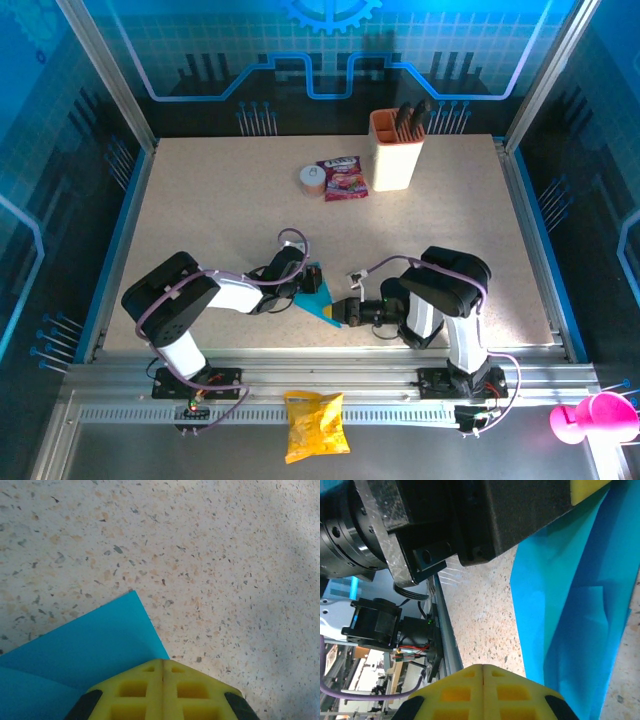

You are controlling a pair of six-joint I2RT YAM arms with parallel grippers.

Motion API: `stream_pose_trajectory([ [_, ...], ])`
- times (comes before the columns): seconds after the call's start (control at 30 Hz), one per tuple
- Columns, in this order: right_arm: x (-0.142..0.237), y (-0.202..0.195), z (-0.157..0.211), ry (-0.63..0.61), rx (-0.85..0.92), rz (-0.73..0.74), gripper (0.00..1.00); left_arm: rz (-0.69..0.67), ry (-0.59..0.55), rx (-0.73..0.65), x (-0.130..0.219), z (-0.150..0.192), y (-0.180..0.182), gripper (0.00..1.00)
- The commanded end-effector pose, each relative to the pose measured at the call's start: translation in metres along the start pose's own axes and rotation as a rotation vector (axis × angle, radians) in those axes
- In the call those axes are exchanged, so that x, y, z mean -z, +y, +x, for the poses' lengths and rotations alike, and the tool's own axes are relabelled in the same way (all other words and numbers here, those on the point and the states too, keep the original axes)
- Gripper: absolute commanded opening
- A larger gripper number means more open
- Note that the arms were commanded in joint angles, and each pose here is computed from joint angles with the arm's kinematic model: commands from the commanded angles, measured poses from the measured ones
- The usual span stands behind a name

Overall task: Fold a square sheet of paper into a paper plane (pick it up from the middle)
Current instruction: Fourth fold the wing at the center of the table.

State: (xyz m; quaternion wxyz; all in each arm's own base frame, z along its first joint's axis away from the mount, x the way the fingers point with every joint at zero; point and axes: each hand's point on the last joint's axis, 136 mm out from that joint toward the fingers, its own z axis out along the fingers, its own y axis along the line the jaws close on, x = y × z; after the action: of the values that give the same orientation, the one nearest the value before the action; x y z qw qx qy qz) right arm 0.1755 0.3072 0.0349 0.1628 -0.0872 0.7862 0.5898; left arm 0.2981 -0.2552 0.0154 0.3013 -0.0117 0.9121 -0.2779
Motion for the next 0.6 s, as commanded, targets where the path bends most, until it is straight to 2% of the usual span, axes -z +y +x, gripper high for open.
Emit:
stream_pose_trajectory([
  [0.0, 0.024, -0.076, 0.06, 0.146, -0.234, 0.292, 0.0, -0.152, 0.115, -0.019, 0.004, 0.035, 0.041, 0.0],
  [0.23, 0.029, -0.074, 0.053, 0.16, -0.198, 0.36, 0.0, -0.162, 0.123, -0.022, 0.003, 0.037, 0.044, 0.0],
  [0.43, 0.033, -0.06, 0.042, 0.266, -0.05, 0.521, 0.0, -0.166, 0.122, -0.02, 0.004, 0.037, 0.045, 0.0],
  [0.57, 0.031, -0.056, 0.041, 0.308, -0.028, 0.536, 0.0, -0.165, 0.12, -0.017, 0.004, 0.037, 0.045, 0.0],
])
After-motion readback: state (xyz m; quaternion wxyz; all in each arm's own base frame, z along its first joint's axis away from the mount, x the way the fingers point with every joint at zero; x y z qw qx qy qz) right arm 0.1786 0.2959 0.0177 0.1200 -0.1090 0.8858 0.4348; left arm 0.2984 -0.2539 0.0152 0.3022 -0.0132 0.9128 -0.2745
